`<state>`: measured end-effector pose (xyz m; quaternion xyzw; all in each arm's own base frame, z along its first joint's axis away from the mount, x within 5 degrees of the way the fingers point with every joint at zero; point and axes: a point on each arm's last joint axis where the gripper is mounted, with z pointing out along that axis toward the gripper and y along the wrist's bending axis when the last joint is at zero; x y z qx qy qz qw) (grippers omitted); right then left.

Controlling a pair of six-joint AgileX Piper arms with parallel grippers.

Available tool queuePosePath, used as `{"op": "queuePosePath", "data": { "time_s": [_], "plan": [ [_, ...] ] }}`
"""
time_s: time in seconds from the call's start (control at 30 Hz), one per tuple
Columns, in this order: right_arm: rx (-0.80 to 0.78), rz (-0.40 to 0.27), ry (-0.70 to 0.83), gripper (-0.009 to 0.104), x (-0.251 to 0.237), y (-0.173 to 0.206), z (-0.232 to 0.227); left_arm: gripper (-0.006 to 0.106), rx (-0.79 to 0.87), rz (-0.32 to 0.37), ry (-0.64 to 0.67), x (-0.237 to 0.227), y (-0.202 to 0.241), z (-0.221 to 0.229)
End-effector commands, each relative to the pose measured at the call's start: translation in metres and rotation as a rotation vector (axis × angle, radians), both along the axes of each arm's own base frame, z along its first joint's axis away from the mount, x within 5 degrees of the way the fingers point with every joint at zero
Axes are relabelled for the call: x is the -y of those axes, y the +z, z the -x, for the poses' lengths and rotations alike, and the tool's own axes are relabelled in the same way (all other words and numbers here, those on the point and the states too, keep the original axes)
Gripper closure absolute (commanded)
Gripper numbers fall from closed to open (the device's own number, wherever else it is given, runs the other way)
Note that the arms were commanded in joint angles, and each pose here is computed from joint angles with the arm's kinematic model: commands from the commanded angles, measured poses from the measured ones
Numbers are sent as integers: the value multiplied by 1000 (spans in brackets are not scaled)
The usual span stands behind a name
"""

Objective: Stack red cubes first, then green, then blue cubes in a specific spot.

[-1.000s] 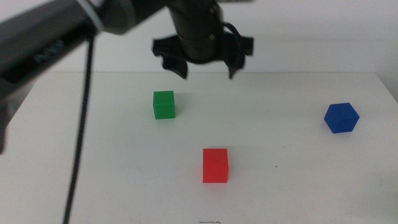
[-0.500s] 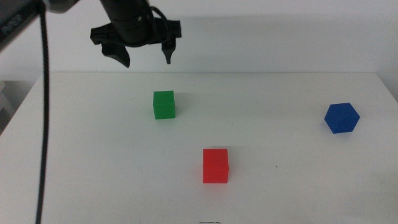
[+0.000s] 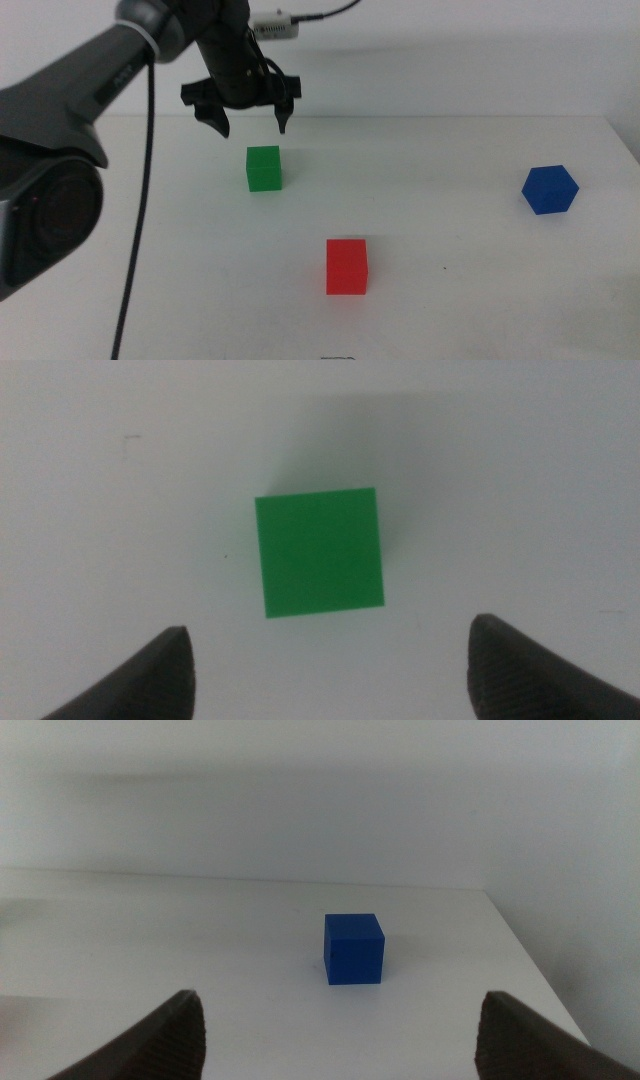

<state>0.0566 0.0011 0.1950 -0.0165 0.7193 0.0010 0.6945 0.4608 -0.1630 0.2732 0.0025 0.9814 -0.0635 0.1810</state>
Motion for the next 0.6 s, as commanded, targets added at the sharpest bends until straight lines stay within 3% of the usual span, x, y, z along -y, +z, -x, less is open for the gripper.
{"op": "queuePosePath", "data": {
  "time_s": [0.0, 0.57],
  "plan": [
    [101, 15, 5, 3, 0, 11, 2, 7, 42, 27, 2, -3, 28, 7],
    [101, 15, 5, 3, 0, 11, 2, 7, 71, 41, 36, 7, -26, -23]
  ]
}}
